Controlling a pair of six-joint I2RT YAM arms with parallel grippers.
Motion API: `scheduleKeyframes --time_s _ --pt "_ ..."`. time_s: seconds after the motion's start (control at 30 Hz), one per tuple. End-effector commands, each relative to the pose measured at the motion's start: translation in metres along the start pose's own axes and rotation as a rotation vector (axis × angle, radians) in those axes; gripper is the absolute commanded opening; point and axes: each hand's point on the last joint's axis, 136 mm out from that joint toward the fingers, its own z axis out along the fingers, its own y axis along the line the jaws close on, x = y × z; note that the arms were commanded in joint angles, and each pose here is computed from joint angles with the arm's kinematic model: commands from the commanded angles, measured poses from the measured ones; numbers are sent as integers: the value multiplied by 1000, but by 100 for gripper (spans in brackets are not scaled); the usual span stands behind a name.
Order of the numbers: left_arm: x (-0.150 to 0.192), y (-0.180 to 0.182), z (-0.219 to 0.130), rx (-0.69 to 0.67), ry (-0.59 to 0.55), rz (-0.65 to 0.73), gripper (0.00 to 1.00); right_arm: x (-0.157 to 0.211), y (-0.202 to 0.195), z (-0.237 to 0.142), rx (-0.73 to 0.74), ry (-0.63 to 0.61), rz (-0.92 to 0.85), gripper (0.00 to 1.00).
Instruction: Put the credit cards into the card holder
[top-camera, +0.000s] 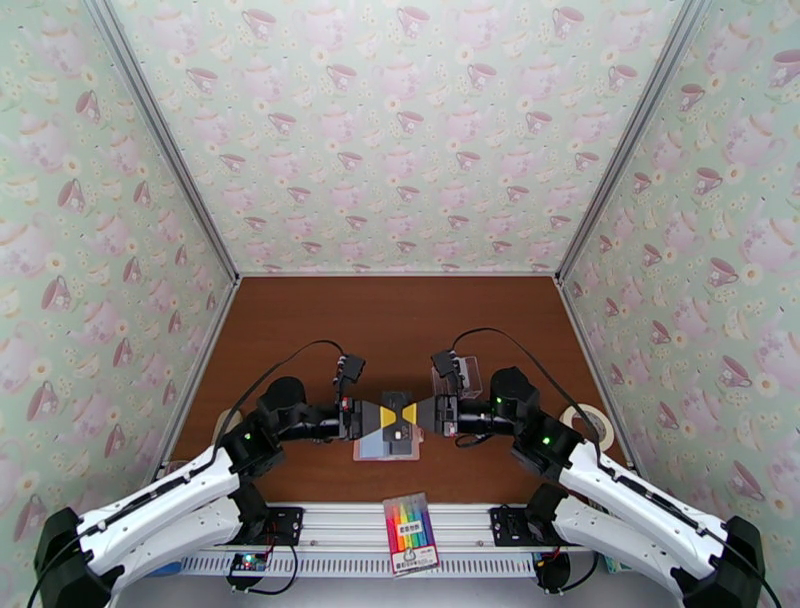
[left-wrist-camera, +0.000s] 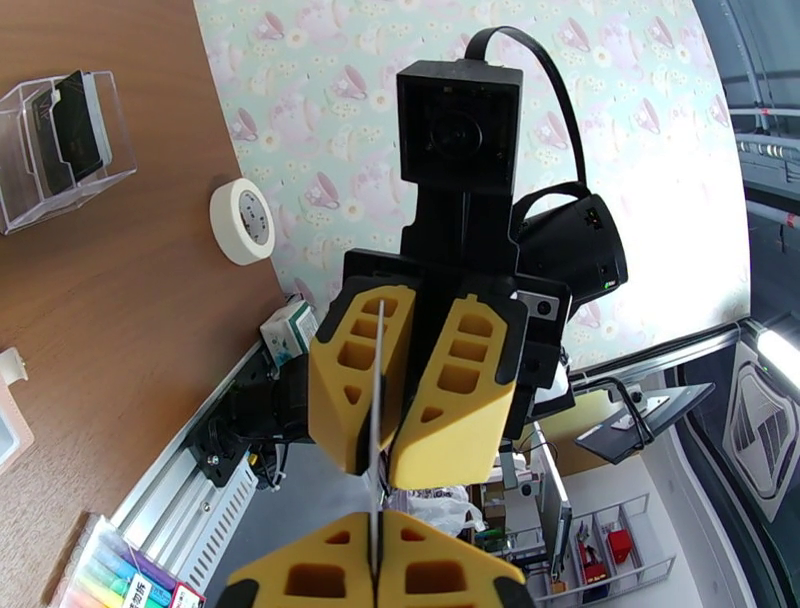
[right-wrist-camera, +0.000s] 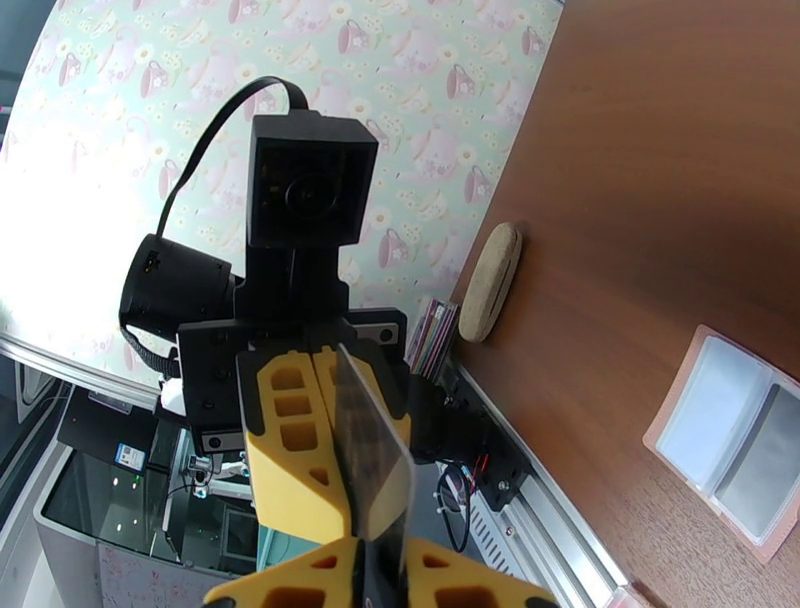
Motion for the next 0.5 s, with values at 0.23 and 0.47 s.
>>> scheduleKeyframes --time_s 0.23,0.47 --pt "6 7 1 -17 28 17 0 3 12 -1 -36 22 -35 6" --pt "2 35 -8 -184 -14 21 41 1 -1 0 17 -3 -18 0"
